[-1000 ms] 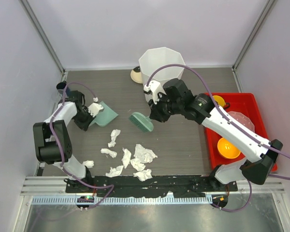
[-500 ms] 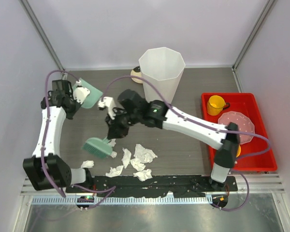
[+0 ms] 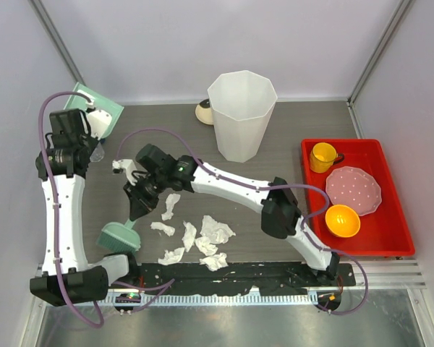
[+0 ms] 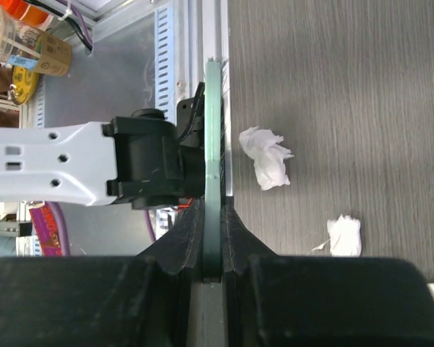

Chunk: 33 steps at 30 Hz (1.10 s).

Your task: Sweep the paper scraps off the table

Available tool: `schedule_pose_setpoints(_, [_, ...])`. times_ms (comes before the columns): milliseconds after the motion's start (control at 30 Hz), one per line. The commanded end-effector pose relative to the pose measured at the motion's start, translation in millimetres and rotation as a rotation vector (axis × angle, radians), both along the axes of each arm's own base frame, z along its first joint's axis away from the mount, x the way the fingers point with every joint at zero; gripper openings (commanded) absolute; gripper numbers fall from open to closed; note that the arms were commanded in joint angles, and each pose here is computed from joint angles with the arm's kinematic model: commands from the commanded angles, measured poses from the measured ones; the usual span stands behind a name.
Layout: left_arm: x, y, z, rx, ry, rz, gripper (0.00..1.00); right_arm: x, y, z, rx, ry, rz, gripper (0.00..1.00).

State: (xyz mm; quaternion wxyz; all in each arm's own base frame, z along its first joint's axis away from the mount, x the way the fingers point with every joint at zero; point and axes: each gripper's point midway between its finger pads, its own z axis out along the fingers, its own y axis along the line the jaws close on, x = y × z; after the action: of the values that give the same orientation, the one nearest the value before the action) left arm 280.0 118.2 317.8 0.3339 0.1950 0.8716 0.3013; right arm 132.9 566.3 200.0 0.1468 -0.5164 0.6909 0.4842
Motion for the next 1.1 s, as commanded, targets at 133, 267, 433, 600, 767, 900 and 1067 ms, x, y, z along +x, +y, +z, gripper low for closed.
schedule_pose_setpoints(133, [-13.3, 4.7, 1.6, 0.021, 0.021, 0.023, 0.0, 62.8, 2.7, -14.4, -0.047, -0.053, -0.151, 0.01])
schedule_pose_setpoints(267, [-13.9, 3.9, -6.5, 0.019, 0.048, 0.013, 0.0, 107.1, -29.6, -14.4, -0.094, -0.119, -0.278, 0.01])
schedule_pose_setpoints(433, [-11.6, 0.7, -10.7, 0.005, 0.057, -0.006, 0.0, 142.2, -74.6, -19.2, -0.172, -0.178, -0.376, 0.01])
schedule_pose_setpoints(600, [-10.9, -6.3, -31.9, -0.019, 0.119, -0.054, 0.0, 155.0, -103.5, 1.7, -0.189, -0.252, -0.411, 0.01])
schedule_pose_setpoints(767, [-10.0, -8.0, -63.0, -0.04, 0.186, -0.064, 0.0, 112.1, -97.6, 78.0, -0.004, -0.308, -0.268, 0.01])
schedule_pose_setpoints(900, [-7.1, -2.9, -80.7, -0.025, 0.213, -0.042, 0.0, 63.9, -100.2, 113.1, 0.064, -0.422, -0.133, 0.01])
schedule_pose_setpoints(1067, [-7.4, 1.0, -85.3, -0.007, 0.223, -0.031, 0.0, -3.4, -119.7, 85.8, 0.02, -0.319, 0.068, 0.01])
